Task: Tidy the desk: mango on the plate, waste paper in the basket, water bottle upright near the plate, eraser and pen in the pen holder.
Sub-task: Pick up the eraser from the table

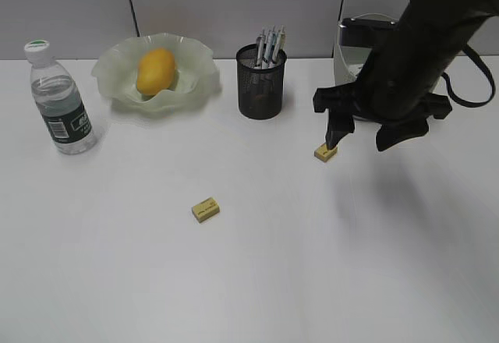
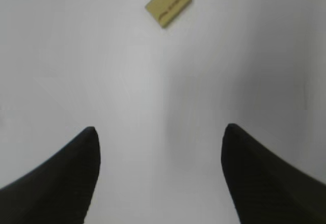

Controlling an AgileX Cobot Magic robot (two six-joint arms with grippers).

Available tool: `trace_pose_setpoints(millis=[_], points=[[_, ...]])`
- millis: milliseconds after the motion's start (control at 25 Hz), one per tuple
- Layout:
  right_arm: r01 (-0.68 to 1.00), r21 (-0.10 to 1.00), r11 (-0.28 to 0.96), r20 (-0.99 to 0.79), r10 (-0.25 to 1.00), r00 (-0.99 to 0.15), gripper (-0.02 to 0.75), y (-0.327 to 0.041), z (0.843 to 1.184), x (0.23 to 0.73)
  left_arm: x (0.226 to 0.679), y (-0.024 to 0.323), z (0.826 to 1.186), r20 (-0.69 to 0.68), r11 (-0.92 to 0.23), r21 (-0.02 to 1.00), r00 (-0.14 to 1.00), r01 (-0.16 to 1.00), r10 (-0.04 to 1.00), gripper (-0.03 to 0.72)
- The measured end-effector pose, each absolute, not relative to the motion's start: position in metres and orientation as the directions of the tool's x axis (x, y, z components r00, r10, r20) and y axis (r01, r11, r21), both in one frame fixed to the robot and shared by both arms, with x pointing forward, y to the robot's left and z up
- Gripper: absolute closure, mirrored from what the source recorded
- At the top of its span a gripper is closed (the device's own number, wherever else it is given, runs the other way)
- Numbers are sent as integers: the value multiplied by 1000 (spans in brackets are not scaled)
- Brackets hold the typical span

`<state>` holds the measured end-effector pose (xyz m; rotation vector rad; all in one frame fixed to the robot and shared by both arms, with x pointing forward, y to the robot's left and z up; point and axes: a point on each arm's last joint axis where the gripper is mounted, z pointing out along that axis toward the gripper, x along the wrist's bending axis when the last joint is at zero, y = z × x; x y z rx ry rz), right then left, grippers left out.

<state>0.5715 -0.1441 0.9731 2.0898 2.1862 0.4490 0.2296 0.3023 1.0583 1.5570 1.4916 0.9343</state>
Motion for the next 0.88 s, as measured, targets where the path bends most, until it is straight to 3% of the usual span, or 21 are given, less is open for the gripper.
trace_pose_setpoints(millis=[440, 880], points=[[967, 190, -169, 167, 976, 138, 188, -136, 956, 647, 230, 303, 1058, 1, -8, 901, 16, 433, 1000, 314], [955, 49, -291, 135, 950, 282, 190, -129, 895, 658, 230, 302, 1058, 0, -8, 901, 17, 433, 1000, 314]])
